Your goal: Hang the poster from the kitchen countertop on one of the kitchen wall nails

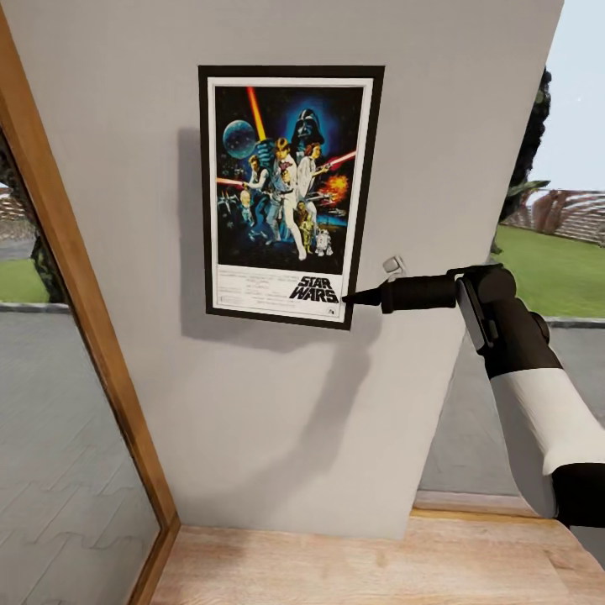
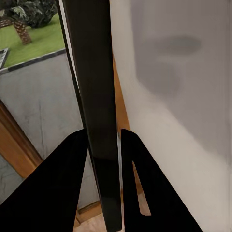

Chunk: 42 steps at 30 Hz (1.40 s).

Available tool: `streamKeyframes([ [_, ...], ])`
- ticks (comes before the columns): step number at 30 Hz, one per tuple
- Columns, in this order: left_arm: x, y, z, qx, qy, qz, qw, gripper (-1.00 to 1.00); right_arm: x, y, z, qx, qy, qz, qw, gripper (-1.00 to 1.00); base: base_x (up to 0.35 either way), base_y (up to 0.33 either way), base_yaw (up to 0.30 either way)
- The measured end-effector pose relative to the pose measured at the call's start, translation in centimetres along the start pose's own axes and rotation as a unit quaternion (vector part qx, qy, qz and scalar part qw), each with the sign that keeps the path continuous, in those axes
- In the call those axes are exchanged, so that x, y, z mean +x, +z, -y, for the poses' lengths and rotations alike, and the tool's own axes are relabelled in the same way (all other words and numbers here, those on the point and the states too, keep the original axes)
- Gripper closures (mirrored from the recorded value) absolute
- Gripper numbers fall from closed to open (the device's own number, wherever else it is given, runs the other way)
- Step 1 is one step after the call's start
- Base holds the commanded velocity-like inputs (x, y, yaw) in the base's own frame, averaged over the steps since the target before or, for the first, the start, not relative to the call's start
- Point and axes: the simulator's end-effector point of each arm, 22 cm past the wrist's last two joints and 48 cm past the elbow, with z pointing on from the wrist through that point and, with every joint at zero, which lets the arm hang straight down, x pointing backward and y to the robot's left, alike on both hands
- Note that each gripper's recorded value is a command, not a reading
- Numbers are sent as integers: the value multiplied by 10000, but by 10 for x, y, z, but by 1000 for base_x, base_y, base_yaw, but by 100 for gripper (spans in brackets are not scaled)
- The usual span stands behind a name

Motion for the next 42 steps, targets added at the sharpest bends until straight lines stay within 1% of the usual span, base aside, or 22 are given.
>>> streamKeyframes([
  [10, 0, 0, 0, 0, 1, 2, 10000, -100, 0, 0, 0, -2, -9, -2, 10000, 100, 6, 0, 0],
  [17, -1, 0, 0, 1, 4, 6, 10000, -100, 0, 0, -1, 0, -12, -3, 10000, 100, 187, 0, 0],
  [28, 0, 0, 0, -1, 3, 1, 10000, -100, 0, 0, 0, -1, -10, -3, 10000, 100, 38, 0, 0],
  [34, 0, 0, 0, -1, 3, 2, 10000, -100, 0, 0, -1, -1, -11, -4, 10000, 100, 169, 0, 0],
  [42, 0, 0, 0, -2, 2, 2, 10000, -100, 0, 0, 0, -1, -10, -4, 10000, 100, 19, 0, 0],
])
